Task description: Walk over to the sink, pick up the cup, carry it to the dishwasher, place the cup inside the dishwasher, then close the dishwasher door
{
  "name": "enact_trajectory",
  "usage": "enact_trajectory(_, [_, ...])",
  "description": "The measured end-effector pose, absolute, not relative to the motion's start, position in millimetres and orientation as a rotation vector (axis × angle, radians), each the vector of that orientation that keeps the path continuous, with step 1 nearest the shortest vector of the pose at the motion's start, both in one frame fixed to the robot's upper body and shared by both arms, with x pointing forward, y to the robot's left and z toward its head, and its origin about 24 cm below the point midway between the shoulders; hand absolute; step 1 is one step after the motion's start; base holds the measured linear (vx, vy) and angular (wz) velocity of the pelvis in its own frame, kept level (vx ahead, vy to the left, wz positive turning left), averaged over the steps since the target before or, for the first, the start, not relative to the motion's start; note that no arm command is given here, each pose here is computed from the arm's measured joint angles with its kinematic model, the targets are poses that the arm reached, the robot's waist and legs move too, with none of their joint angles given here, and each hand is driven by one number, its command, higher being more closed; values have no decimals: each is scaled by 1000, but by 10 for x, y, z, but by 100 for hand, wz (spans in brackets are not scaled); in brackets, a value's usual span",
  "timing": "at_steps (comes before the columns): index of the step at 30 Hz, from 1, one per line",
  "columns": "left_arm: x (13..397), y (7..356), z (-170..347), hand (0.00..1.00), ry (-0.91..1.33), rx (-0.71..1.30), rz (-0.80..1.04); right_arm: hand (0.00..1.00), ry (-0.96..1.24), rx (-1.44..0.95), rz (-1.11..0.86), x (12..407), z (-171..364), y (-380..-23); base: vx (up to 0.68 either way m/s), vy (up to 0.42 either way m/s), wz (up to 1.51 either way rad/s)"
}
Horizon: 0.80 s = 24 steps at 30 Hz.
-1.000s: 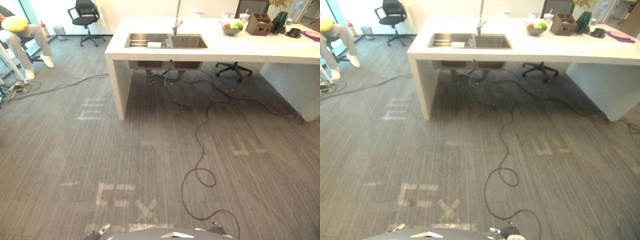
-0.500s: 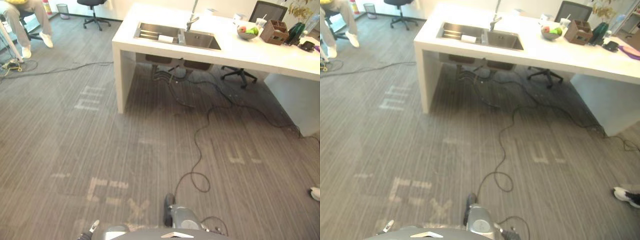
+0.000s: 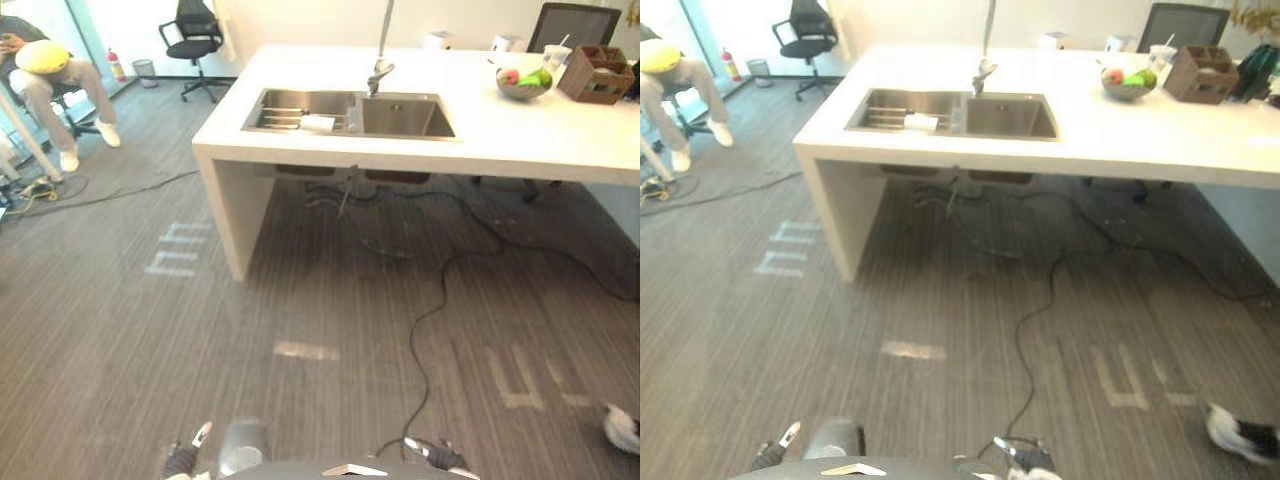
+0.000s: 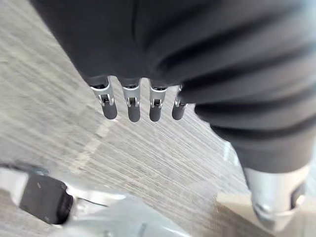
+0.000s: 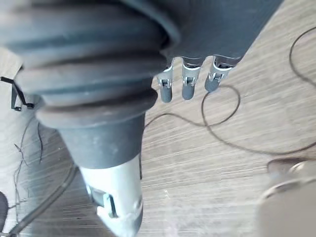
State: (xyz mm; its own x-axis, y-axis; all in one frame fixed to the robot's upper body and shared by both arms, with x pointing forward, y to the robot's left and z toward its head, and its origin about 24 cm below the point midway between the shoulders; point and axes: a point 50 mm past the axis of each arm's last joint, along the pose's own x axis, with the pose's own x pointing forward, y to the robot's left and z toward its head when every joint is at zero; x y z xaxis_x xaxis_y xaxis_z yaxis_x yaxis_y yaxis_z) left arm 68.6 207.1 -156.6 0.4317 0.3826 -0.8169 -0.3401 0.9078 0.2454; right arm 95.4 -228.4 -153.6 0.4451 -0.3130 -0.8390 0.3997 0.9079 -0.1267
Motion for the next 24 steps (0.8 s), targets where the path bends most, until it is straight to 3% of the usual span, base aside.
enact_trajectory(8, [872,2090,-1494,0,929,264,380,0,963,107,-340,1189,-1516,-2054,520,232,-45])
enact_trajectory(15, [1175,2139,-1348,0,779,386,331,0,1020,116,-339,1063,-1577,-1989,372,177,23])
enact_trajectory(18, [1620,1931,-1045,0,545,374,287,0,1003,113,-356,1061,-1557,-2051,348,111,-4])
enact_trajectory(20, [2119,1710,-521,0,263,316,276,0,956,103,-370,1105,-1505,-2121,301,67,32])
enact_trajectory(24, [2556,1344,478,0,-163,217,226,0,1045,129,-429,736,-1582,-2150,362,-41,76])
